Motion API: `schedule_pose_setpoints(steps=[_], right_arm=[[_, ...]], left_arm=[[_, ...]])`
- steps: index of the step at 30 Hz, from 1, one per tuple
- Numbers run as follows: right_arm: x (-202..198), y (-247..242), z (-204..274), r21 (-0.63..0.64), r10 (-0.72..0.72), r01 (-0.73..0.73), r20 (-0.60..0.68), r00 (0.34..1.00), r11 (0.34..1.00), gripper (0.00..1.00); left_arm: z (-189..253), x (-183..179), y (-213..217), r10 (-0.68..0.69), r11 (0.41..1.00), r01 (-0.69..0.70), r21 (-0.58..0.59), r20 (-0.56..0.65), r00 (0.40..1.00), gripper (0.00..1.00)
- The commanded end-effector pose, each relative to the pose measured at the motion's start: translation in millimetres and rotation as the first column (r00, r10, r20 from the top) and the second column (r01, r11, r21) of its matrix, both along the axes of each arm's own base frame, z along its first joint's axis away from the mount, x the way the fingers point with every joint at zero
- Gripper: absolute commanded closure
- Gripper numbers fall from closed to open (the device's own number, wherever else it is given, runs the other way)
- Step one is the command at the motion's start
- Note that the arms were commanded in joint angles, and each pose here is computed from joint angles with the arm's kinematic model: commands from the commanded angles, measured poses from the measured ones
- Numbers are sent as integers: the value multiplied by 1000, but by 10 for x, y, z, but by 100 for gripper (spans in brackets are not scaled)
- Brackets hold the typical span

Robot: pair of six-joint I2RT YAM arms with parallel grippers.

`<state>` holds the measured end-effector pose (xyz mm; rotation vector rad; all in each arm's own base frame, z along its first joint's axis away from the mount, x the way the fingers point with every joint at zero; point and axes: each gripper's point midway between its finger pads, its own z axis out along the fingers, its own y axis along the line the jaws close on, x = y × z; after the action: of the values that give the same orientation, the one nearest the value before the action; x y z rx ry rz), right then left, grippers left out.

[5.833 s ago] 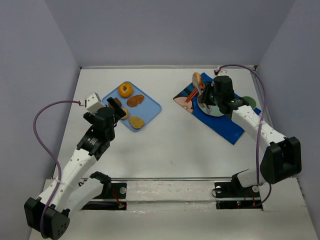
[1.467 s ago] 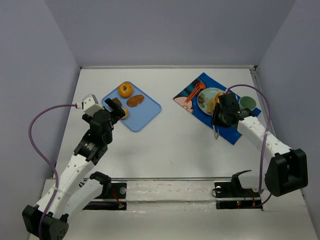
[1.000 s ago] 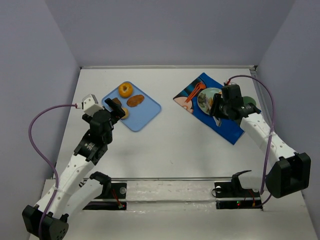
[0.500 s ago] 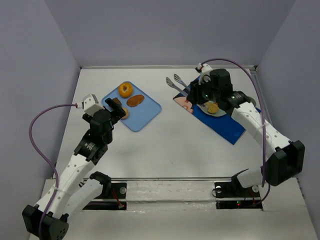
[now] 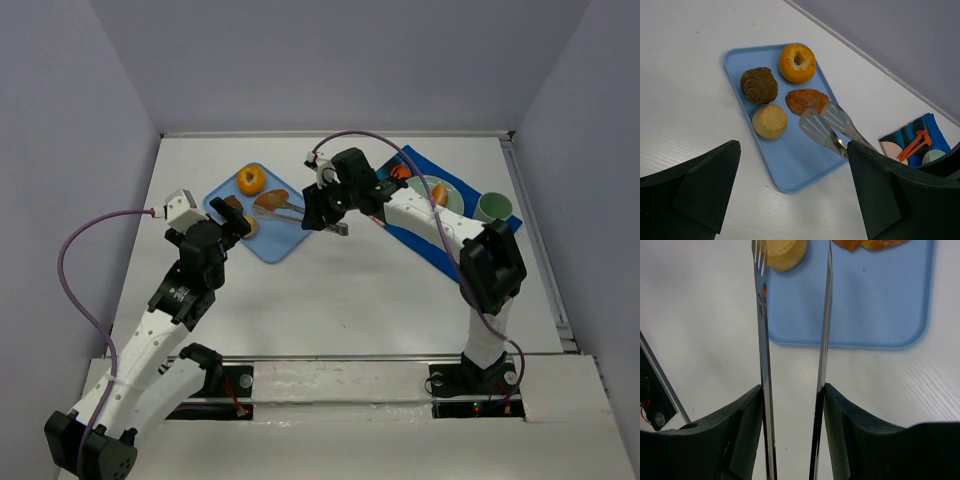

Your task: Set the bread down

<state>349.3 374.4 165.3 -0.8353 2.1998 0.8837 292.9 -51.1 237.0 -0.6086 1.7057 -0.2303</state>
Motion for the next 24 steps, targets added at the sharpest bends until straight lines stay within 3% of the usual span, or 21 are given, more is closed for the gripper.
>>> schedule_pose_setpoints(steps=[1,24], right_arm=[[-34,313,389,101,69,-75,66,995,992,43],[-7,589,-266,-96,169,-164,44,985,982,40]], left_arm=[[45,44,21,21,1000,-21,-11,25,999,1],[64,33,16,15,1000,-15,-15,34,999,1]])
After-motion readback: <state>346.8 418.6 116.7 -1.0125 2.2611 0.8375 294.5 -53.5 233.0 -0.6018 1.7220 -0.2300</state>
